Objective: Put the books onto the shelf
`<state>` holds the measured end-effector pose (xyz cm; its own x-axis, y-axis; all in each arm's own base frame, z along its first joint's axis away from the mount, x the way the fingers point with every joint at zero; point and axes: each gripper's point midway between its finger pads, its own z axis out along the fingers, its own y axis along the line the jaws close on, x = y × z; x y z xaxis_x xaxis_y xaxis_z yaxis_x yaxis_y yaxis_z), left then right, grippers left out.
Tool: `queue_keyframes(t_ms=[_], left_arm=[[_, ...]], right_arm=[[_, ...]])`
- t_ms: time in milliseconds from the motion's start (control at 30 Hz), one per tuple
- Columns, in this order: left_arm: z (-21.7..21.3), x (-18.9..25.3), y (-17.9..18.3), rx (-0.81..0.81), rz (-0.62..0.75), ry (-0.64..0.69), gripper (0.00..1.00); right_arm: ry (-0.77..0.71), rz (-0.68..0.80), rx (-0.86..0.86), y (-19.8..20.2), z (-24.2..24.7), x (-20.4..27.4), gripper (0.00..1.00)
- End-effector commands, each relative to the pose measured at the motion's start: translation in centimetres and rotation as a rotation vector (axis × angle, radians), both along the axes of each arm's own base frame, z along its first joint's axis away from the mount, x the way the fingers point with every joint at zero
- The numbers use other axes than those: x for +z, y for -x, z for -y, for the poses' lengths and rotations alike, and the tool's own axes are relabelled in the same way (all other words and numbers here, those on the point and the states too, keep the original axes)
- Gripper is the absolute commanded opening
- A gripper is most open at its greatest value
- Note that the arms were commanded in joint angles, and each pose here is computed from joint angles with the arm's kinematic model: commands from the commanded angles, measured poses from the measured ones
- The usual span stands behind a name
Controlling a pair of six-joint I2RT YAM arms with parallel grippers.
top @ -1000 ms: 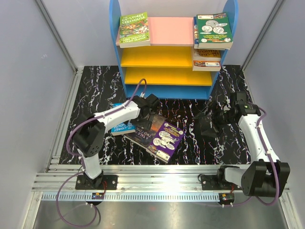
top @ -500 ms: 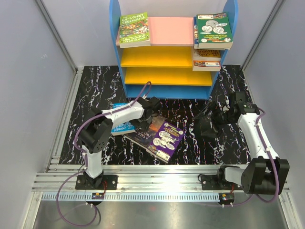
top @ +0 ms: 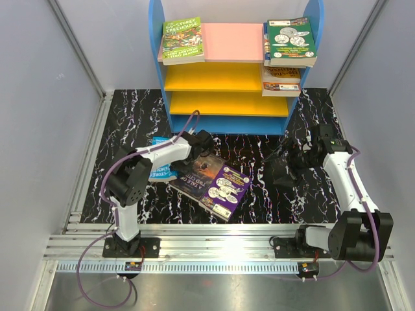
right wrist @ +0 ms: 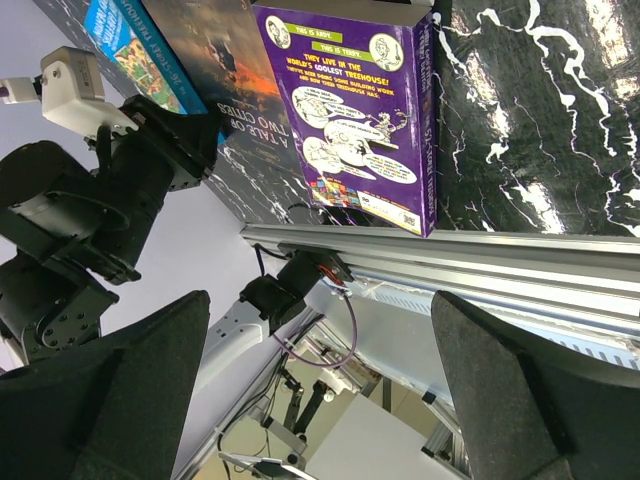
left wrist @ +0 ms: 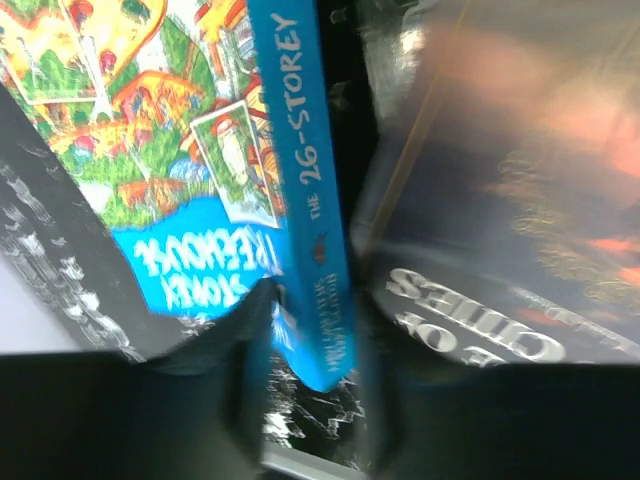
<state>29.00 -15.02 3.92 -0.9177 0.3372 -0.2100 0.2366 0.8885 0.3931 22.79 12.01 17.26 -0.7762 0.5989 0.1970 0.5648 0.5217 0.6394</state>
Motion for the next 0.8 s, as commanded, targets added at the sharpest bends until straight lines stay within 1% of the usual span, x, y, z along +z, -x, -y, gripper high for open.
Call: queue_keyframes(t_ms=[0,33,67,167,267,300,367,533,600,633,667,733,767], left_arm=[[-0.4,-2.8,1.1,0.014,-0.08,0.024,0.2],[-0.3,-2.9,1.1,0.014,-0.079,0.029,0.15],[-0.2,-2.6,1.1,0.014,-0.072,0.038,0.06],[0.2,-2.2,1.0,0.007,-0.061,0.067,0.0],[0.5,-0.2,0.5,0.019,-0.029,0.108,0.0],[1.0,1.6,-0.1,0.017,0.013,0.141,0.0],[1.0,3.7,-0.4,0.027,0.038,0.162,0.0],[1.9,13.8,-1.7,0.037,0.195,0.296,0.0],[2.0,15.9,-1.1,0.022,0.193,0.329,0.0],[2.6,17.6,-1.2,-0.007,0.213,0.367,0.0],[3.5,18.3,-0.4,-0.048,0.184,0.431,0.0],[4.3,19.4,0.6,-0.13,0.186,0.505,0.0],[5.1,19.8,1.3,-0.171,0.172,0.567,0.0]], right_arm=[[0.011,0.044,0.011,-0.8,0.2,0.9,1.0],[0.011,0.044,0.01,-0.8,0.2,0.9,1.0],[0.011,0.045,0.01,-0.9,0.2,0.9,1.0],[0.007,0.038,0.008,-0.9,0.2,0.9,1.0],[0.006,0.046,0.008,-1.0,0.1,1.1,1.0],[0.007,0.046,0.007,-1.0,0.2,1.1,1.0],[0.008,0.056,0.008,-1.1,0.2,1.3,1.0],[-0.007,0.071,0.006,-1.3,0.0,1.7,1.0],[-0.013,0.073,0.002,-1.4,-0.1,1.7,1.0],[-0.015,0.076,0.0,-1.4,-0.1,1.8,1.0],[-0.019,0.076,-0.002,-1.4,-0.2,1.7,1.0],[-0.023,0.074,-0.003,-1.4,-0.2,1.5,1.0],[-0.028,0.072,-0.003,-1.4,-0.2,1.5,0.99]])
